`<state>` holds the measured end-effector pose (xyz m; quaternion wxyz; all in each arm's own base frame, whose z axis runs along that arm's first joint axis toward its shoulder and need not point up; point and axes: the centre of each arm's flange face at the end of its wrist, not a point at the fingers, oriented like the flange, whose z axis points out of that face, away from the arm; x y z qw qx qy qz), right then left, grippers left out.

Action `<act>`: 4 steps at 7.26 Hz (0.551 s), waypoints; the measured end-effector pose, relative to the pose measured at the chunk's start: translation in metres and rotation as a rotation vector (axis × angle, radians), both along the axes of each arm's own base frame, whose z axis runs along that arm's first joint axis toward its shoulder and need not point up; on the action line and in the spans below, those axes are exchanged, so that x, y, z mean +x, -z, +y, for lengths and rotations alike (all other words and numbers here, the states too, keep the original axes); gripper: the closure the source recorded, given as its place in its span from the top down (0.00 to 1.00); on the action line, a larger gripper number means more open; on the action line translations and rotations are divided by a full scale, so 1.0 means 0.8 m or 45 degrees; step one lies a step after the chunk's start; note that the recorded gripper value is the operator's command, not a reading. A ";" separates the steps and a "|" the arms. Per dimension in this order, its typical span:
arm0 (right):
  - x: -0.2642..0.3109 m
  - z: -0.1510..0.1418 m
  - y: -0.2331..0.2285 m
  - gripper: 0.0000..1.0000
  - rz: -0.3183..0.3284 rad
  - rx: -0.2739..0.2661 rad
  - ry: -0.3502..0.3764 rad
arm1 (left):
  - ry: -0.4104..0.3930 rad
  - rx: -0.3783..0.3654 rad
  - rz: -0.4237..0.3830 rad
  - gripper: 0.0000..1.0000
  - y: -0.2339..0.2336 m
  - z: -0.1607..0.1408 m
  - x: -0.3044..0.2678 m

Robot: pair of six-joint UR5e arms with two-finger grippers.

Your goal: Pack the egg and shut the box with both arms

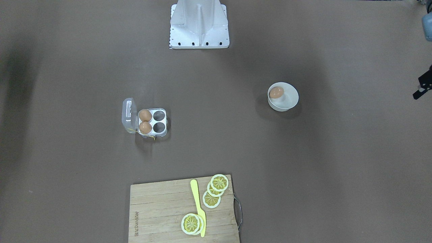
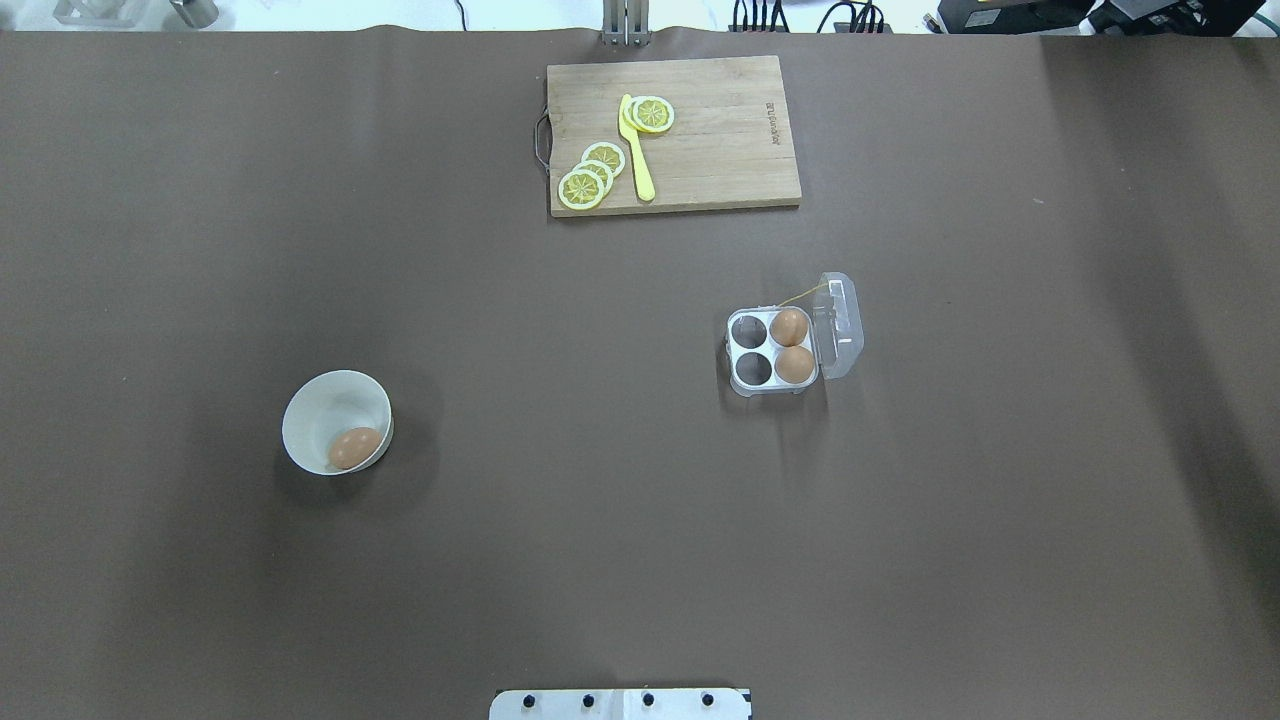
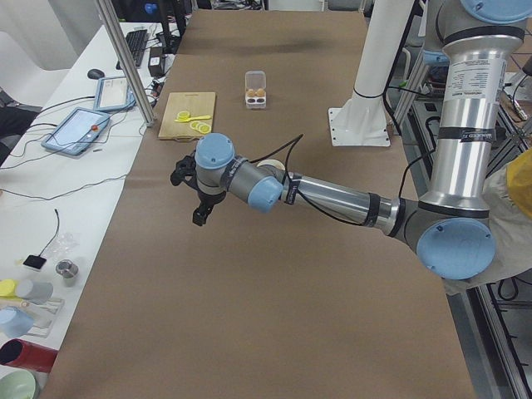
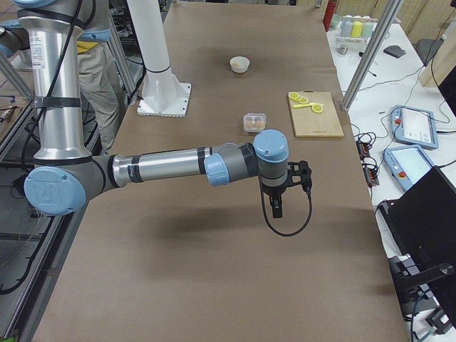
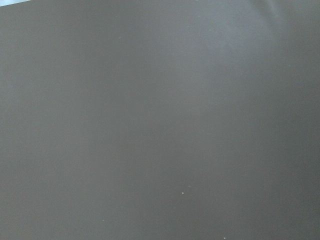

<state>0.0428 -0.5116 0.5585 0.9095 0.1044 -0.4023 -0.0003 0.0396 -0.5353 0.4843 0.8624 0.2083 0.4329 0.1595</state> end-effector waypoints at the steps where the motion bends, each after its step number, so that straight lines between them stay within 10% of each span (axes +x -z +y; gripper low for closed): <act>1: -0.001 0.003 -0.001 1.00 -0.022 -0.009 0.005 | -0.072 0.075 0.014 0.96 0.030 -0.008 0.041; 4: -0.004 0.006 -0.003 1.00 -0.051 -0.028 0.005 | -0.294 0.236 0.014 0.96 0.099 -0.002 0.190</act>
